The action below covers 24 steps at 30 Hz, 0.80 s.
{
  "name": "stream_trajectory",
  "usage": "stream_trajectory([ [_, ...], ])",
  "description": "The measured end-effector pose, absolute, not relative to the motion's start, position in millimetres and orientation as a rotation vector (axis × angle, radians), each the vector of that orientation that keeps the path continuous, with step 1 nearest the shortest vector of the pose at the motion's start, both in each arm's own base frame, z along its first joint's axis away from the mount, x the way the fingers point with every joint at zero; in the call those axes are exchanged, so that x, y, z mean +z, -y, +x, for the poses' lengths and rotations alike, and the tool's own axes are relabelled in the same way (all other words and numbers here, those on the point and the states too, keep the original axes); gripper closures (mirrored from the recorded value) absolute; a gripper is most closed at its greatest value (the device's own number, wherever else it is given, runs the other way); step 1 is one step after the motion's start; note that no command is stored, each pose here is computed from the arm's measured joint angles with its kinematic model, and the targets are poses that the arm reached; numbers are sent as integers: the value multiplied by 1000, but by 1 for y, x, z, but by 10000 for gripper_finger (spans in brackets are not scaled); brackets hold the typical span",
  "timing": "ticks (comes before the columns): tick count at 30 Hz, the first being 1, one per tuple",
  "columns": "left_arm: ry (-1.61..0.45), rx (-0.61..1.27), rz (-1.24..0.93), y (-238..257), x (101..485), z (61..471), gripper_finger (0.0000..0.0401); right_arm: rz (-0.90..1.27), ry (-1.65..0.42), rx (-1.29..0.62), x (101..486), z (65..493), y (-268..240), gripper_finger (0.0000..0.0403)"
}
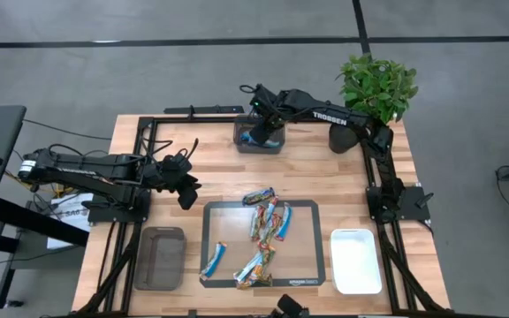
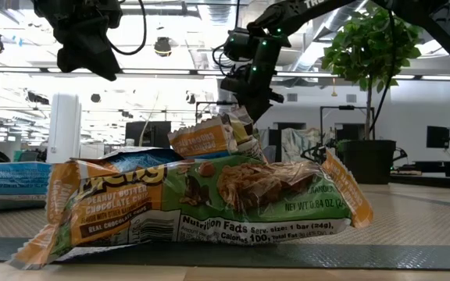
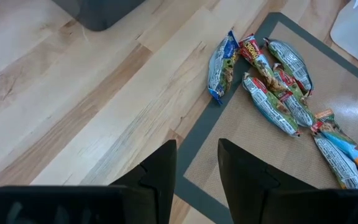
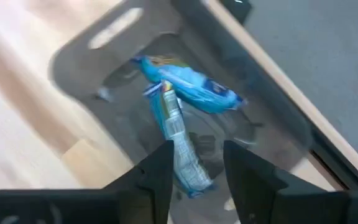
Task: Pick and place Granola Bars by type
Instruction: Put the blue granola bar into the top black bin
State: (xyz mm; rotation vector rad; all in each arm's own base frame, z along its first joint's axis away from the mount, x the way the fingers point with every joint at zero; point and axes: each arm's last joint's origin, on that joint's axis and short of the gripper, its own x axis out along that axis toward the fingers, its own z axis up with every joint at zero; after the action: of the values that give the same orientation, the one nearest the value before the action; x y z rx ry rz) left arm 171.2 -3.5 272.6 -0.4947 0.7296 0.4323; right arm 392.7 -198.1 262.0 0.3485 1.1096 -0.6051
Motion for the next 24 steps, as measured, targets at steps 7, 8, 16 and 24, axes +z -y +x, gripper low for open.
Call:
stream_trajectory([
  [7,-730,432,-493,3,273,171,291,358,-1094,-320,263,406,174,251],
  [8,-730,431,-493,4,273,171,291,361,-1094,-277,263,408,167,251],
  [16,-730,431,-491,4,273,171,291,280,-1198,104,260,418,104,251],
  [24,-730,431,-493,3,273,171,291,217,-1304,360,253,409,56,268],
])
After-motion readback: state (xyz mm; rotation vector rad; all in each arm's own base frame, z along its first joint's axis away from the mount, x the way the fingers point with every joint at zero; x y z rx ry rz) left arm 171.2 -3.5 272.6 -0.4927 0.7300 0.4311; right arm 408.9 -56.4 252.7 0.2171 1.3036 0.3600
